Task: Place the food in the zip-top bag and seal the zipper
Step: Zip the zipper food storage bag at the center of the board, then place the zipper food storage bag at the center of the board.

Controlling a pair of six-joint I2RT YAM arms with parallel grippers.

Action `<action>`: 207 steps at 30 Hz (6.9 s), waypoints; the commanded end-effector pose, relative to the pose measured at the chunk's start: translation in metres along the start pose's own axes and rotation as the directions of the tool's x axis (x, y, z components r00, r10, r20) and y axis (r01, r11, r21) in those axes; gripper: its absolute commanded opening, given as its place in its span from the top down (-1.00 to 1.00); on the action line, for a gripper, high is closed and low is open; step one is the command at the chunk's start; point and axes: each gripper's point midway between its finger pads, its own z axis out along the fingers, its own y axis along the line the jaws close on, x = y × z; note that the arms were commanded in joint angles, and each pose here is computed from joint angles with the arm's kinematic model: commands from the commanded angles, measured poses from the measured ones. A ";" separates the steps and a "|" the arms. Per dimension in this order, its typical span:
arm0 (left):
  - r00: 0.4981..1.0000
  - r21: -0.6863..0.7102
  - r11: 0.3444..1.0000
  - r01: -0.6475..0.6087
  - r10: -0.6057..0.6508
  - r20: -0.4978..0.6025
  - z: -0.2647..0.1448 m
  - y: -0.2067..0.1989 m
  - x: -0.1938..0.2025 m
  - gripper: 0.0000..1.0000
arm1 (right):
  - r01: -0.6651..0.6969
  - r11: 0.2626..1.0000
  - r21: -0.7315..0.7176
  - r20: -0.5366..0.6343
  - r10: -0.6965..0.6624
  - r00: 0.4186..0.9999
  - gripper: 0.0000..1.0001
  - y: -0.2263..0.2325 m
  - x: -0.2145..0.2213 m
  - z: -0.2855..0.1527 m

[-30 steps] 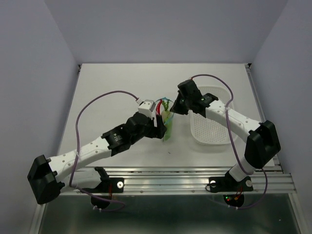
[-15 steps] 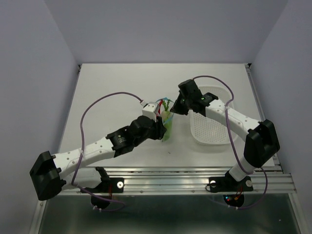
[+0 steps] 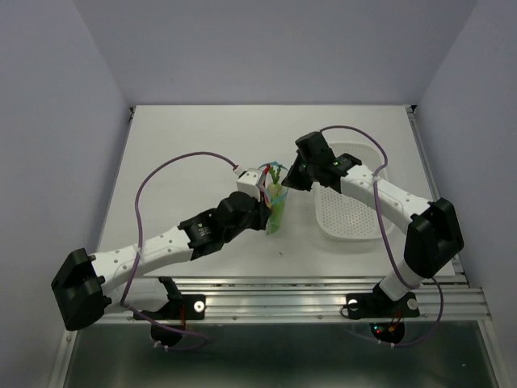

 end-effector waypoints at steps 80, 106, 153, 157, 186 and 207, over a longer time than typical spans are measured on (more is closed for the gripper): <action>0.918 0.184 0.900 -0.395 0.376 0.129 -0.009 -0.003 -0.022 1.00 | 0.579 -0.674 -0.459 0.793 -0.604 -0.076 -0.08 0.061 0.076 -0.090; 0.925 0.206 0.902 -0.379 0.359 0.126 -0.005 -0.008 -0.020 1.00 | 0.562 -0.621 -0.547 0.734 -0.679 -0.036 0.42 0.059 0.085 -0.078; 0.997 -0.141 0.989 -0.042 0.050 0.057 -0.039 0.058 -0.012 1.00 | 0.929 -0.265 -0.258 0.144 -0.962 -0.234 0.99 -0.009 -0.068 0.013; 0.997 -0.165 0.986 -0.010 0.023 0.080 -0.044 0.063 -0.016 1.00 | 0.949 -0.241 -0.204 0.121 -0.968 -0.220 0.99 -0.012 -0.087 0.012; 0.995 -0.210 0.977 0.034 -0.013 0.099 -0.053 0.071 -0.019 1.00 | 0.966 -0.135 0.222 -0.077 -0.990 -0.121 0.99 -0.074 -0.211 0.019; 0.973 -0.335 0.942 0.002 0.076 0.218 -0.049 0.080 -0.069 1.00 | 0.978 -0.095 0.186 0.249 -0.958 -0.140 0.99 0.028 -0.179 0.043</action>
